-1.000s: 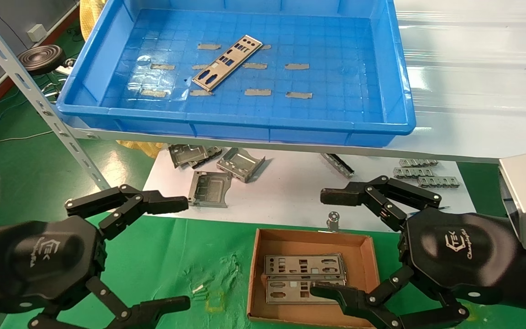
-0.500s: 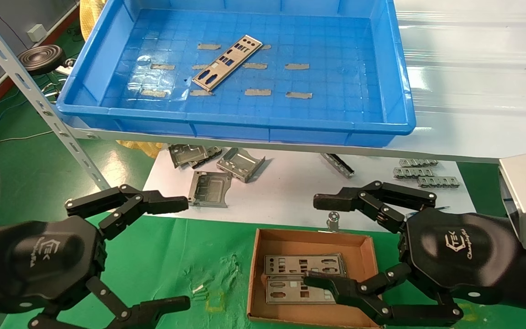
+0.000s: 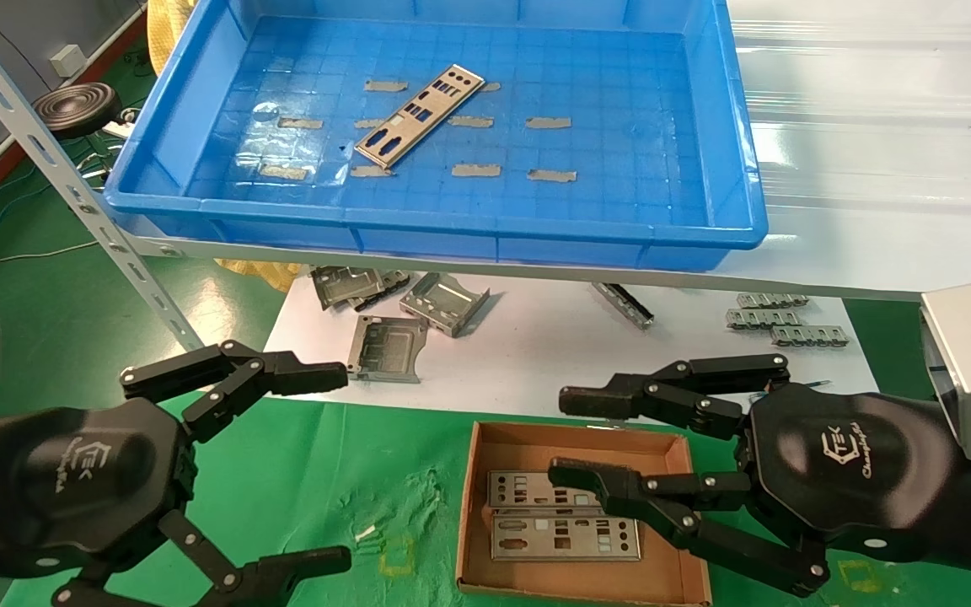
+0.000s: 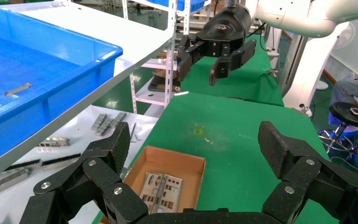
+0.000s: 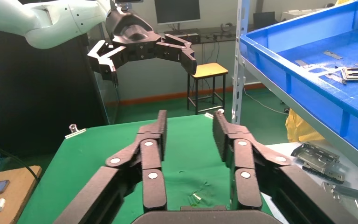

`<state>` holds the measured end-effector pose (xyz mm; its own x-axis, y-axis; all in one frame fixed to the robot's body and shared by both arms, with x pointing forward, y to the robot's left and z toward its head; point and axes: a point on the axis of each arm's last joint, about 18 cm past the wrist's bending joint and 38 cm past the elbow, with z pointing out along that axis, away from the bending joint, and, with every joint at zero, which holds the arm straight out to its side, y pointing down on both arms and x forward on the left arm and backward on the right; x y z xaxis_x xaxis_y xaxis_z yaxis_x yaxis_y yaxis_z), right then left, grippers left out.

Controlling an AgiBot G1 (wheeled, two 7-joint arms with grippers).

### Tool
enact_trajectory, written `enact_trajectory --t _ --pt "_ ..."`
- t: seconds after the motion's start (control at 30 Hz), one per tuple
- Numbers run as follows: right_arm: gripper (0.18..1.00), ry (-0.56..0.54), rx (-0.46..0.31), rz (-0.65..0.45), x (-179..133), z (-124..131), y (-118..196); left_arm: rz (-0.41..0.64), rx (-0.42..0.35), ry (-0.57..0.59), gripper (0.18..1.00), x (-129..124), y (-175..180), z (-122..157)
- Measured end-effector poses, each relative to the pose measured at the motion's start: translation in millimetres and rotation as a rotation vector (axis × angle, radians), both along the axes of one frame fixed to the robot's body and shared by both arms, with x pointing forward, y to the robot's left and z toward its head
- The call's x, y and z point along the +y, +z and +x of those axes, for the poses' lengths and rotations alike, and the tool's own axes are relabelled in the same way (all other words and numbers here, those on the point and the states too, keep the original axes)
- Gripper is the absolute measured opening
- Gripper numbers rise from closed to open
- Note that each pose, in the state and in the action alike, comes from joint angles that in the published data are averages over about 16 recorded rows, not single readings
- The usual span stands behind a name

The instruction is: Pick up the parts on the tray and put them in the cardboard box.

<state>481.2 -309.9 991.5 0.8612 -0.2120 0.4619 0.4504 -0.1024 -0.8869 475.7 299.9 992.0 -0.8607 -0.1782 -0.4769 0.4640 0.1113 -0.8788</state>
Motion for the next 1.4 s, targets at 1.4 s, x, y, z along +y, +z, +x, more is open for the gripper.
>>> enact_trajectory --t 1.4 --pt "0.191 0.000 0.000 0.000 0 0 0 -0.035 -0.079 0.314 1.001 -60 139 141"
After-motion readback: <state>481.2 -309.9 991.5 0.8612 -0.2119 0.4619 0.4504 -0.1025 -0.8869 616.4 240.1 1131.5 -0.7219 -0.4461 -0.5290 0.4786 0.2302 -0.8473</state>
